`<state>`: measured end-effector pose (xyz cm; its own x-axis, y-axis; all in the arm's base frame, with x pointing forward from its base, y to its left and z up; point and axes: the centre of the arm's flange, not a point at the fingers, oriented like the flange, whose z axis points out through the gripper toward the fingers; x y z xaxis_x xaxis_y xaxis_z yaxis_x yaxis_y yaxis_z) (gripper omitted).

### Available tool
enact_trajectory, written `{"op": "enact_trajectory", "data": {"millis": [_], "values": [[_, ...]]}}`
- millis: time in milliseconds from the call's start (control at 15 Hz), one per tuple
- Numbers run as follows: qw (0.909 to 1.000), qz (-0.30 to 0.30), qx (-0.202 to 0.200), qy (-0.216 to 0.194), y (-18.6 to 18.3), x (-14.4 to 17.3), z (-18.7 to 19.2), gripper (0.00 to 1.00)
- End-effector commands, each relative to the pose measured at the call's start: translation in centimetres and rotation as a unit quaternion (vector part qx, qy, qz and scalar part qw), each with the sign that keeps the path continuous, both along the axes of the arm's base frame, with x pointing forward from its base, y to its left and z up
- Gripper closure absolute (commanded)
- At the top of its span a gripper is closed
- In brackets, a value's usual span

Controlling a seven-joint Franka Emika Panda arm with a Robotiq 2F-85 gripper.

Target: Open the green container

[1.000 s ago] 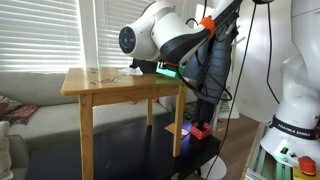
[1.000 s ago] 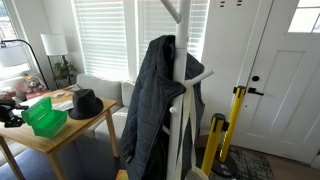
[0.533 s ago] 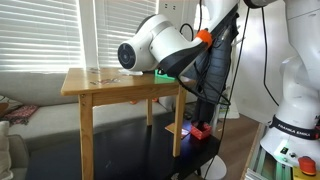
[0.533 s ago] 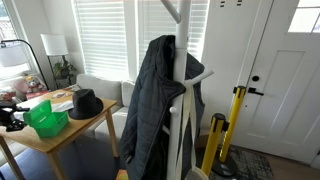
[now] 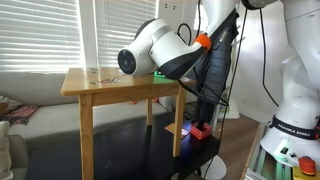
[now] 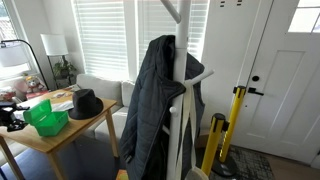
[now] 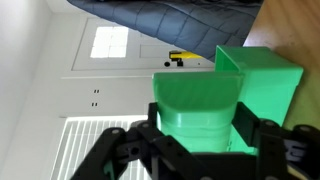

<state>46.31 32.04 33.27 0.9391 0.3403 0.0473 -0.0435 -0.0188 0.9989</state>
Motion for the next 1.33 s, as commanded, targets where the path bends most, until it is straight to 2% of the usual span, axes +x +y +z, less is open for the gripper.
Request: {"op": "enact_trajectory", "data": {"millis": [0,133,200,267,467,533,1067,1267], "values": [[0.9992,0.004,-0.038,0.006,0.9,0.2,-0.6,0.51],[0.9990,0.003,-0.044,0.009,0.9,0.1,-0.9,0.51],[0.9989,0.002,-0.045,0.010,0.9,0.1,-1.1,0.27],[0.9989,0.001,-0.046,0.011,0.9,0.1,-1.1,0.24],[0.9989,0.001,-0.042,0.018,1.0,-0.1,-1.1,0.04],[0.9989,0.001,-0.042,0.021,1.1,-0.1,-1.2,0.00],[0.9982,0.006,-0.039,0.046,1.4,-0.5,-1.2,0.00],[0.9975,0.011,-0.021,0.067,1.9,-0.9,-0.7,0.00]]}}
